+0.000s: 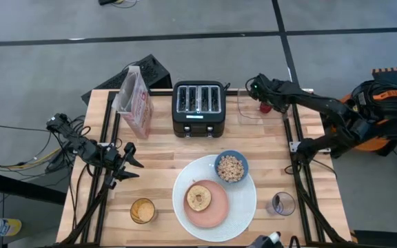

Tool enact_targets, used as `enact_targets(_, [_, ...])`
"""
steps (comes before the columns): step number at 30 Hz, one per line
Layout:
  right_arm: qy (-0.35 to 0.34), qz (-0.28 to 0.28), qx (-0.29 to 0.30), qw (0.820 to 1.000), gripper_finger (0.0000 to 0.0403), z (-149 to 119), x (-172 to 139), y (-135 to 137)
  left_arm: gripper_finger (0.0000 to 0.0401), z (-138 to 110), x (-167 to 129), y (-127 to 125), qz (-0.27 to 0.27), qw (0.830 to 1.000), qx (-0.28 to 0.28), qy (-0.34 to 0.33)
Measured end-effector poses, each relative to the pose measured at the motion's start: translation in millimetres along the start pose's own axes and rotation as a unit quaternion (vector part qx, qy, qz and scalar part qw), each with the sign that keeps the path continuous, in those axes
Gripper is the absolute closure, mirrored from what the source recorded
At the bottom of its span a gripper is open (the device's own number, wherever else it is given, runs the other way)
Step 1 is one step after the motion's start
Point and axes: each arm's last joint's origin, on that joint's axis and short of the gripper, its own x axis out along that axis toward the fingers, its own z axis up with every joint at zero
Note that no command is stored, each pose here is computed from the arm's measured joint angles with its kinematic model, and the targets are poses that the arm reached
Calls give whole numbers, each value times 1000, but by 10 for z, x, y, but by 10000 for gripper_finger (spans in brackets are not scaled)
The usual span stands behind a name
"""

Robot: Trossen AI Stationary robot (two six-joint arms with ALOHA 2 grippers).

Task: Arrange a breakfast setting
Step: Remove the red apple from the transparent bin and put it on the pink plate

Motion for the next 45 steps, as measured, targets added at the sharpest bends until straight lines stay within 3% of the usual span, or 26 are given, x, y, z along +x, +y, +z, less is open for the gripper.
enact_targets(7, [37, -60, -49, 996, 18, -38, 335, 32, 232, 0, 0, 0, 0, 1000, 0, 0])
enact_targets(16, [52, -115, -57, 990, 19, -141, 630, 59, 232, 0, 0, 0, 0, 1000, 0, 0])
enact_targets(33, [37, -127, -23, 991, 19, 101, 768, -24, 232, 0, 0, 0, 0, 1000, 0, 0])
enact_targets(45, [34, -103, -11, 994, 19, -6, 932, -118, 232, 0, 0, -1, -1, 1000, 0, 0])
